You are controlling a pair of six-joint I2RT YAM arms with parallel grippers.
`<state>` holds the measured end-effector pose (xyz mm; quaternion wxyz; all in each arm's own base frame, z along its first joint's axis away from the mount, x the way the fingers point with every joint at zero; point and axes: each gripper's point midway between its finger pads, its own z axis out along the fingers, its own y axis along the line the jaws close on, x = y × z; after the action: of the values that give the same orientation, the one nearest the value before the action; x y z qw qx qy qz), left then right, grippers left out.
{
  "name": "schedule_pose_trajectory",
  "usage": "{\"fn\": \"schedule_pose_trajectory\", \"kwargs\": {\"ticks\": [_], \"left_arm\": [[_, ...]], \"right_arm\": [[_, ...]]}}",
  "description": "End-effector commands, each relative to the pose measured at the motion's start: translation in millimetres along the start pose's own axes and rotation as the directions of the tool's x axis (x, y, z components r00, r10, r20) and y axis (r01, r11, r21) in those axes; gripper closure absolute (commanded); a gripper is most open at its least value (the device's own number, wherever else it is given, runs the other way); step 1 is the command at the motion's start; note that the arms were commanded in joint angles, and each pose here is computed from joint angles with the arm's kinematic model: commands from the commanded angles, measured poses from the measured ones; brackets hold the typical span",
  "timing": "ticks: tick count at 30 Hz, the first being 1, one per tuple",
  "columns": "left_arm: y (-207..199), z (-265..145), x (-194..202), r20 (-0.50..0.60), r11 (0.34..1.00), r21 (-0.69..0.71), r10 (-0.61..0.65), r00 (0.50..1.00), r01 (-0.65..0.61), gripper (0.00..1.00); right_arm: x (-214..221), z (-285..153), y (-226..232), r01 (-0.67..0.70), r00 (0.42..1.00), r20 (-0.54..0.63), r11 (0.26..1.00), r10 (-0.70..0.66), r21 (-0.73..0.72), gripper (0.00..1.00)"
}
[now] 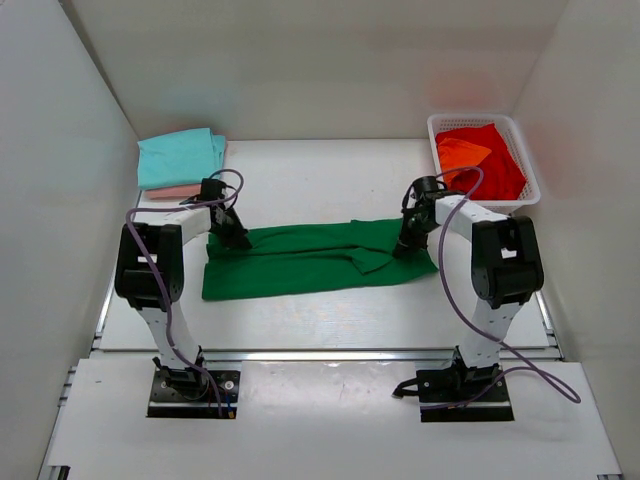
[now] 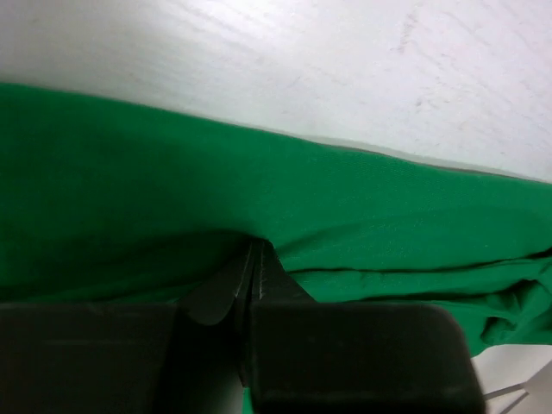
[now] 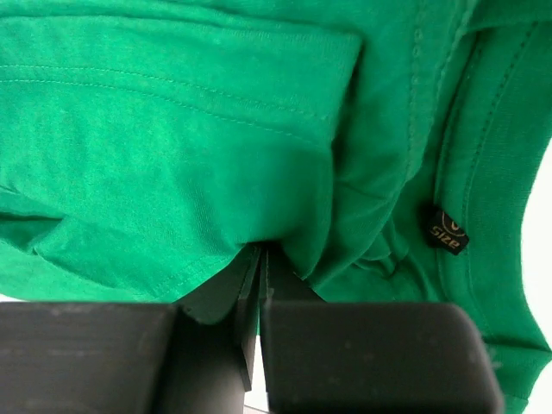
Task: Fold and stack the t-shirts
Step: Fold the other side of the tshirt into a rectangle, then rotate the tshirt 90 degrees
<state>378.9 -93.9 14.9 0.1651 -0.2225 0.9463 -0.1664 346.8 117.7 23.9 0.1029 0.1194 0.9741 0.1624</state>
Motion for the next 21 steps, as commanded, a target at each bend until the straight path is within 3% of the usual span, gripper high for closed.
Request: {"fn": "schedule_pose_trajectory", "kwargs": {"ticks": [1,7,21], "left_arm": [[7,-13,4,-0.009,0.998,-0.053,0.031,0.999,-0.032,0.9],[8,-37,9,0.022,0.999,-0.044,0.028,0.999,-0.027,0.89],[43,-35,66,-0.162,0.983,-0.157,0.07,0.984,-0.096,0.86]], "right_arm": [[-7,-3,7,0.009,1.0,0.011,1.0,-0.009,0.019,0.99],[-10,0,5,0.019,1.0,0.01,1.0,-0.02,0.021,0.99],[-17,25,4,0.041,0.995,-0.089,0.997,-0.035,0.069,0.98]]}}
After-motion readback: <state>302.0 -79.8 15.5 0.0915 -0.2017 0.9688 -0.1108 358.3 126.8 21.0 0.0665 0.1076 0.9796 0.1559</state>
